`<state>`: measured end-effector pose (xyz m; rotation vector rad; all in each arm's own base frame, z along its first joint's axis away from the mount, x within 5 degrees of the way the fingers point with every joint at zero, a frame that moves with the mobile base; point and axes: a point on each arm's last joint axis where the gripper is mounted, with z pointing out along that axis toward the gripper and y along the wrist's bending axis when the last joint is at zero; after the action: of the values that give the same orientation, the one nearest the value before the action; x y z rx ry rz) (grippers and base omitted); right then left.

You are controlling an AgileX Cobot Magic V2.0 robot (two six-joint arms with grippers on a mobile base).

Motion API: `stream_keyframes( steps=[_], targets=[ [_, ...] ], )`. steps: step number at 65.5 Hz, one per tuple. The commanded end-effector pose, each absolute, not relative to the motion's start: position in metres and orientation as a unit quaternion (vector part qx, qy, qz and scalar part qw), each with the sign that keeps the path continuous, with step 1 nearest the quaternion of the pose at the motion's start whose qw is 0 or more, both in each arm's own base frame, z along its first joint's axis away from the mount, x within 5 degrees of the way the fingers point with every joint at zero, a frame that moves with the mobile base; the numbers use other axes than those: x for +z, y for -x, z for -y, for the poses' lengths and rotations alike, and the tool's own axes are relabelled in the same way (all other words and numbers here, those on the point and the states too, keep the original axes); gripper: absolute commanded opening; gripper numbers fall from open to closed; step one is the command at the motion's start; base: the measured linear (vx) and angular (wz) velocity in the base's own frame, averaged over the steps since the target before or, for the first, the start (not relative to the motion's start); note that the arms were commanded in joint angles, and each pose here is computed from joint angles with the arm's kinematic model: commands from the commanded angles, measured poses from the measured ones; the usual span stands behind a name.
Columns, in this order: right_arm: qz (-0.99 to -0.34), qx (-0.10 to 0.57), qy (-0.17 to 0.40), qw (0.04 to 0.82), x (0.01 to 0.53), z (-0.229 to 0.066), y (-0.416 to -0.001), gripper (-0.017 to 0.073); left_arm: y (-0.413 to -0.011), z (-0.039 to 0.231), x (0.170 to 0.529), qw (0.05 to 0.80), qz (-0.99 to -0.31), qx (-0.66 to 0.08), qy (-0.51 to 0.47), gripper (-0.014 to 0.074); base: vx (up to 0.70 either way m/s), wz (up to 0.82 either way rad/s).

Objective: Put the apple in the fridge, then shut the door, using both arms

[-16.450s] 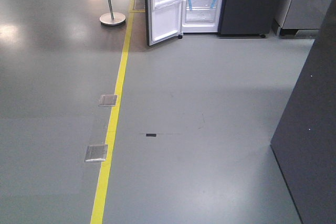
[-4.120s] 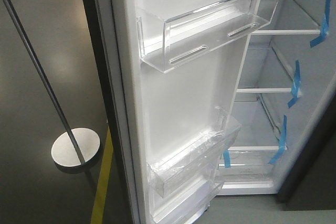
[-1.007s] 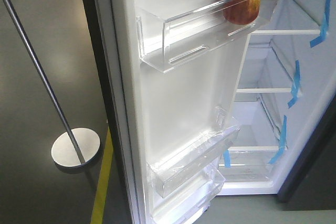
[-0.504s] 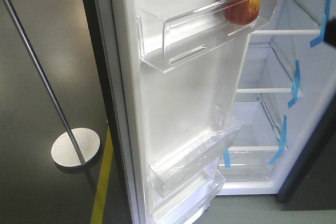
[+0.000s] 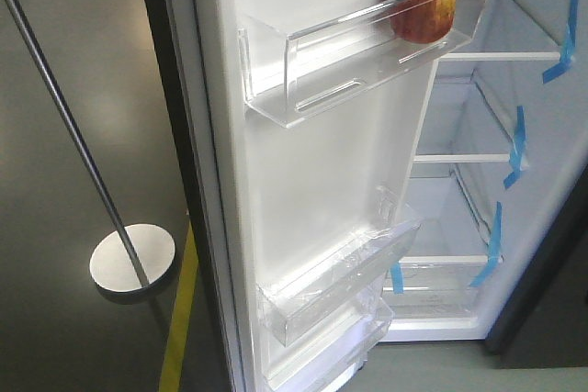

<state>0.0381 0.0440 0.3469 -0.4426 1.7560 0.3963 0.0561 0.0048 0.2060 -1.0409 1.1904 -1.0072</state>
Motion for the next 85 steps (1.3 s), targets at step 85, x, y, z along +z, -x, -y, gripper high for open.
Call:
stream_keyframes(
  steps=[85],
  targets=[
    [-0.735,0.172,0.169,0.634,0.359,-0.042,-0.039,-0.0003,-0.198,0.018,0.493,0.581,-0.558,-0.534,0.257,-0.0006,0.0,0.0]
  ],
)
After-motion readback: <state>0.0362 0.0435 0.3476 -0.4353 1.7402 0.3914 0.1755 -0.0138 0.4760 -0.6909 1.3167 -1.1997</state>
